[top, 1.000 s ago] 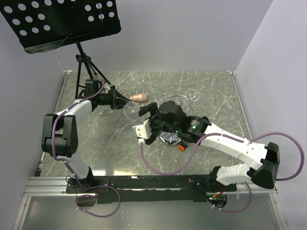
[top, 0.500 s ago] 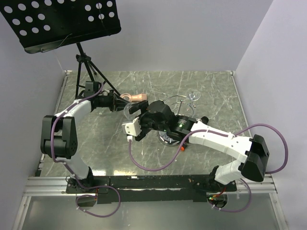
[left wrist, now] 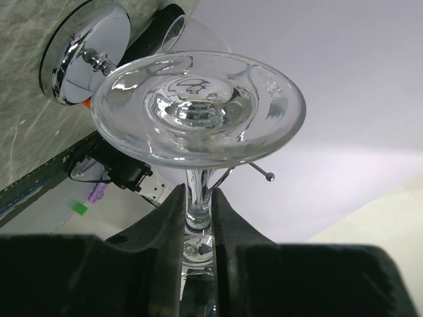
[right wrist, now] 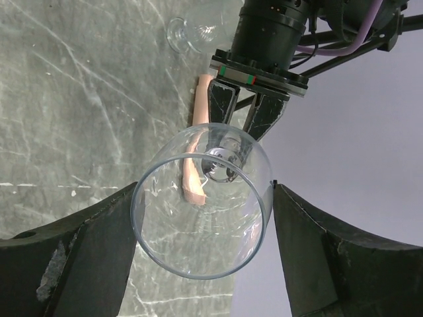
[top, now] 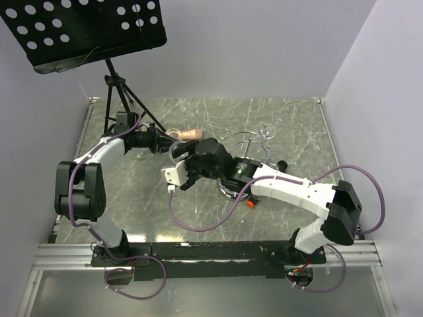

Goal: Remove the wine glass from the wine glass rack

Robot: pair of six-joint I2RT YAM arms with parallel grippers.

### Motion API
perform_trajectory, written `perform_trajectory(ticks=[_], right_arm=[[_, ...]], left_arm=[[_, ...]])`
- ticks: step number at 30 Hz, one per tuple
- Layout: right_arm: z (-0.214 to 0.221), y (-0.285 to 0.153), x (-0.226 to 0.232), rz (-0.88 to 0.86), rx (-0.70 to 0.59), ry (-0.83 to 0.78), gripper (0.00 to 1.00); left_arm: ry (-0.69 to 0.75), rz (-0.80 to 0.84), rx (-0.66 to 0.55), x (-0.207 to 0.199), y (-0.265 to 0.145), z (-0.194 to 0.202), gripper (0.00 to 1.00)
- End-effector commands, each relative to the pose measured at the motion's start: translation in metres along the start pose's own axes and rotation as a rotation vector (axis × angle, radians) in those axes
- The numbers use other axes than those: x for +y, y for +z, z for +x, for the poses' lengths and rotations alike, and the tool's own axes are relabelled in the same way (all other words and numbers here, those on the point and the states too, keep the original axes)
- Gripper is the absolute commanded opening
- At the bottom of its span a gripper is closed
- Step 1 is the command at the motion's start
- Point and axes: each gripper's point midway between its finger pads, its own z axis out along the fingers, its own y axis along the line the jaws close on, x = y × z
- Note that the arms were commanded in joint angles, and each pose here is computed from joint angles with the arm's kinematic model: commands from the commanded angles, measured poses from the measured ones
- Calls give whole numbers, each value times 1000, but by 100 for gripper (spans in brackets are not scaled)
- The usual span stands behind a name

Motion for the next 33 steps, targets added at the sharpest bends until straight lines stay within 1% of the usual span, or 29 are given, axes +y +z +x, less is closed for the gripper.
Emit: perform_trajectory(ticks=[1, 3, 4, 5, 6, 7, 9, 12, 15, 19, 24, 26, 29, 33], right_arm=[[-12, -8, -30, 76, -18, -2, 65], [-12, -9, -30, 68, -11, -2, 57], [-11, -10, -32, 67, -4, 0, 55], [-11, -11, -34, 70, -2, 7, 54], [-10, -12, -35, 71, 0, 11, 53], [-10, -14, -39, 79, 1, 21, 53], [-10, -15, -44, 79, 5, 37, 50], [-7, -16, -50, 69, 20, 78, 45], [-1, -15, -55, 54, 40, 154, 43], [8, -11, -65, 30, 63, 281, 42], [11, -7, -87, 12, 59, 433, 41], [13, -2, -88, -9, 60, 491, 40], [8, 7, -88, -36, 45, 534, 39], [0, 21, -86, -77, 20, 608, 38]], left_arm=[[82, 49, 28, -27, -11, 21, 4], [95, 53, 15, -29, -13, 19, 19], [103, 57, 8, -31, -14, 18, 30], [119, 63, -1, -33, -16, 16, 43], [127, 66, -11, -33, -18, 13, 58], [137, 72, -16, -35, -19, 12, 69], [153, 82, -33, -38, -24, 8, 82], [161, 91, -57, -40, -30, 2, 94], [188, 93, -80, -43, -35, 1, 100], [233, 97, -87, -48, -39, 9, 100], [285, 135, -202, -57, -72, 0, 100], [314, 150, -231, -63, -83, 2, 100], [370, 173, -262, -73, -97, 6, 100], [388, 173, -322, -69, -117, 7, 100]])
